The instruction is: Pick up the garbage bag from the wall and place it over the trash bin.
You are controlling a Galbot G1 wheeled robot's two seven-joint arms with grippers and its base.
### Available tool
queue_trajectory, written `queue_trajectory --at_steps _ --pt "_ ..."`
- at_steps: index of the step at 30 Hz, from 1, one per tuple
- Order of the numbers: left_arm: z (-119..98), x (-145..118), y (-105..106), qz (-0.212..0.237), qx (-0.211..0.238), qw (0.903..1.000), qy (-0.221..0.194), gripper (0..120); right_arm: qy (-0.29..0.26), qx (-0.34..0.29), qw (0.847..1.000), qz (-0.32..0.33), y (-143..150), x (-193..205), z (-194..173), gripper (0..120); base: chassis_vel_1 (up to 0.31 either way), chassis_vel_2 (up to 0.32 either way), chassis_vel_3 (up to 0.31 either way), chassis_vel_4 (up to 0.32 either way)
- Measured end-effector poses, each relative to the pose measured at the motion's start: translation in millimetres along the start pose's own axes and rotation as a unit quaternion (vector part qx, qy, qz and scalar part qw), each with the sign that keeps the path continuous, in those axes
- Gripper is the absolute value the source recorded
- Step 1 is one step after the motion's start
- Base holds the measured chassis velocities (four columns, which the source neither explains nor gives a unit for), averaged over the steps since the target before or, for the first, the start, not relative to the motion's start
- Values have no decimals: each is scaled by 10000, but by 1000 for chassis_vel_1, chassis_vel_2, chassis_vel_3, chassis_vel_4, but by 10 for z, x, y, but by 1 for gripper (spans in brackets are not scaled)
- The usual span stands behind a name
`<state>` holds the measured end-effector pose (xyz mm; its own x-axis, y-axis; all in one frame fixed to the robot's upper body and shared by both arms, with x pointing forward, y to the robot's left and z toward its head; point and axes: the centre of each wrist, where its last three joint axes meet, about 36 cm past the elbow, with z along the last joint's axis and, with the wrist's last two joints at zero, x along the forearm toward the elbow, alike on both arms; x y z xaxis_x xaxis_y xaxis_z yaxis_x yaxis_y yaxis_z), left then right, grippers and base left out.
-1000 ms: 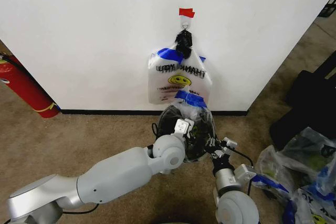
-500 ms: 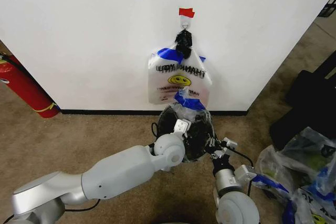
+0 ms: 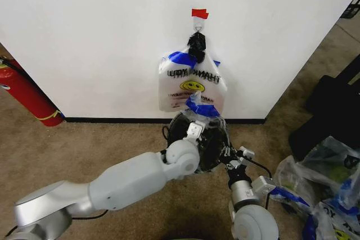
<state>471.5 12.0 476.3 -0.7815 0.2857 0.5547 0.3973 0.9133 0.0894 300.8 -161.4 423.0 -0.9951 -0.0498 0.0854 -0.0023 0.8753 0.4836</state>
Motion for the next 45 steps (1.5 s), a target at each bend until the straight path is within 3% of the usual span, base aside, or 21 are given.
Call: queue_trajectory --at_steps 5,20,25,28,31,35,41,45 --pt "43 -231 -20 -163 -107 9995 248 0 -32 -52 10000 -36 23 49 -57 0 0 0 0 0" --pt "55 -380 39 -235 -313 9975 583 0 -80 80 9993 -358 44 108 -10 0 0 0 0 0" --pt "-12 -218 80 -69 -194 9987 472 0 -96 93 9996 -256 -15 55 -5 0 0 0 0 0" --pt "-59 12 133 153 -156 9989 420 0 -114 101 9997 -171 -54 15 -14 0 0 0 0 0" --pt "-106 261 203 416 -239 9976 500 0 -130 150 9997 -146 -80 1 -23 0 0 0 0 0" --pt "-132 354 171 642 -333 9953 638 0 -123 182 9996 -154 -72 8 -13 0 0 0 0 0" --pt "-16 193 4 633 -750 9908 932 0 -116 163 9996 -212 -6 77 -23 0 0 0 0 0" --pt "86 -32 -30 341 -998 9892 1021 0 -127 177 9995 -230 -2 114 -55 0 0 0 0 0"
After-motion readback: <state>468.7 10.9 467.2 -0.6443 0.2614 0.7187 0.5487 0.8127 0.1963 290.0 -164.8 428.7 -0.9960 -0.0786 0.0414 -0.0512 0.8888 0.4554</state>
